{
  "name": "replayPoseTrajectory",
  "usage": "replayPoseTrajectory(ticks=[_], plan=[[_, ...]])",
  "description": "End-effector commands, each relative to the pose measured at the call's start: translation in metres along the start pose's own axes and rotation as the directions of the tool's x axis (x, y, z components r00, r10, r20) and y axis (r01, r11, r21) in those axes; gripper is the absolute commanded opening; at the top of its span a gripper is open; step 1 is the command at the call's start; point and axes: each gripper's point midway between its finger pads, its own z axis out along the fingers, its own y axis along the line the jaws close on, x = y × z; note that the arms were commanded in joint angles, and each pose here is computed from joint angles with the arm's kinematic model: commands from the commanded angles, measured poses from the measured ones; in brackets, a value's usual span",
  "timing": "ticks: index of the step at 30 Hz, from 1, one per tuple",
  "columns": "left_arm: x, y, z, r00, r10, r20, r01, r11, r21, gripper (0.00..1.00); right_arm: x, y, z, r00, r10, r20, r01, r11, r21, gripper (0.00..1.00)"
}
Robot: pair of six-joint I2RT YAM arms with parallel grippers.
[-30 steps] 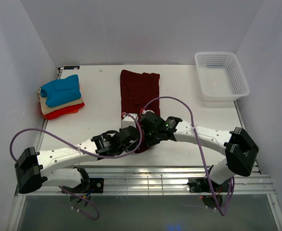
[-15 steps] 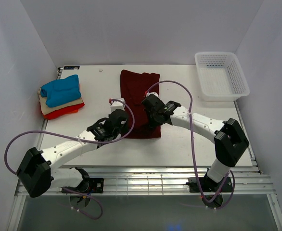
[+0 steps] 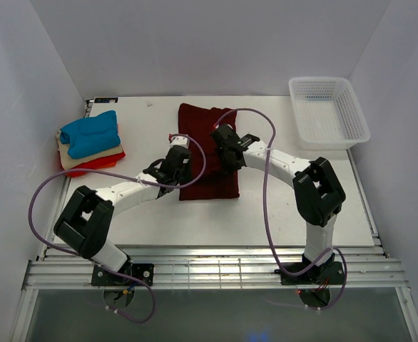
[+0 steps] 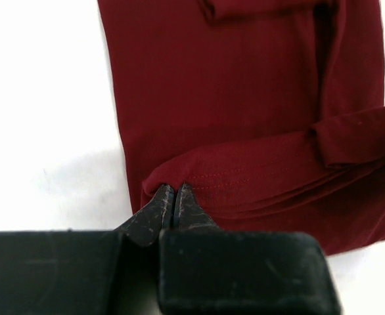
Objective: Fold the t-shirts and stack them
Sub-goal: Fold the folded rectangular tshirt in 1/3 of the way
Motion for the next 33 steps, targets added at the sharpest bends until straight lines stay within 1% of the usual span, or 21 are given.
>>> replayPoseTrajectory(ticks=[1,2,6,16,24,29,30,31,32,33], plan=[[-0.052,-0.008,0.002,0.993,-0.009,0.116,0.004,0.999,0.046,0.03,-0.038,-0.003,0.002,0.996,-0.031,0.084,0.031,1.0,0.002,0.08],[-0.057,-0.003,0.006,0.992,-0.019,0.121,0.015,0.999,0.038,0.03,-0.048,-0.005,0.001,0.995,-0.028,0.1,0.029,1.0,0.0,0.08],[-0.069,0.004,0.017,0.992,-0.036,0.125,0.032,0.999,0.034,0.03,-0.055,-0.01,0.015,0.995,-0.036,0.089,0.036,0.999,0.004,0.08],[-0.075,0.017,0.05,0.995,-0.041,0.092,0.039,0.999,0.019,0.03,-0.069,-0.029,0.038,0.997,-0.018,0.077,0.016,1.0,0.016,0.08],[-0.09,0.022,0.063,0.994,-0.036,0.103,0.034,0.999,0.022,0.03,-0.088,-0.037,0.051,0.996,-0.014,0.091,0.013,1.0,0.018,0.08],[-0.105,0.021,0.072,0.992,-0.037,0.12,0.034,0.999,0.029,0.03,-0.099,-0.046,0.054,0.994,-0.013,0.108,0.007,0.999,0.054,0.08],[-0.107,0.022,0.074,0.992,-0.034,0.119,0.032,0.999,0.022,0.06,-0.1,-0.049,0.054,0.994,-0.007,0.112,-0.001,0.998,0.067,0.08],[-0.112,0.025,0.075,0.991,-0.033,0.131,0.034,0.999,-0.003,0.11,-0.103,-0.054,0.053,0.993,-0.006,0.12,-0.005,0.996,0.093,0.08],[-0.127,0.025,0.077,0.987,-0.035,0.157,0.039,0.999,-0.019,0.26,-0.11,-0.058,0.049,0.99,-0.002,0.139,-0.013,0.994,0.111,0.08],[-0.134,0.028,0.076,0.986,-0.03,0.166,0.039,0.998,-0.047,0.32,-0.113,-0.062,0.046,0.989,0.002,0.15,-0.022,0.991,0.131,0.14]])
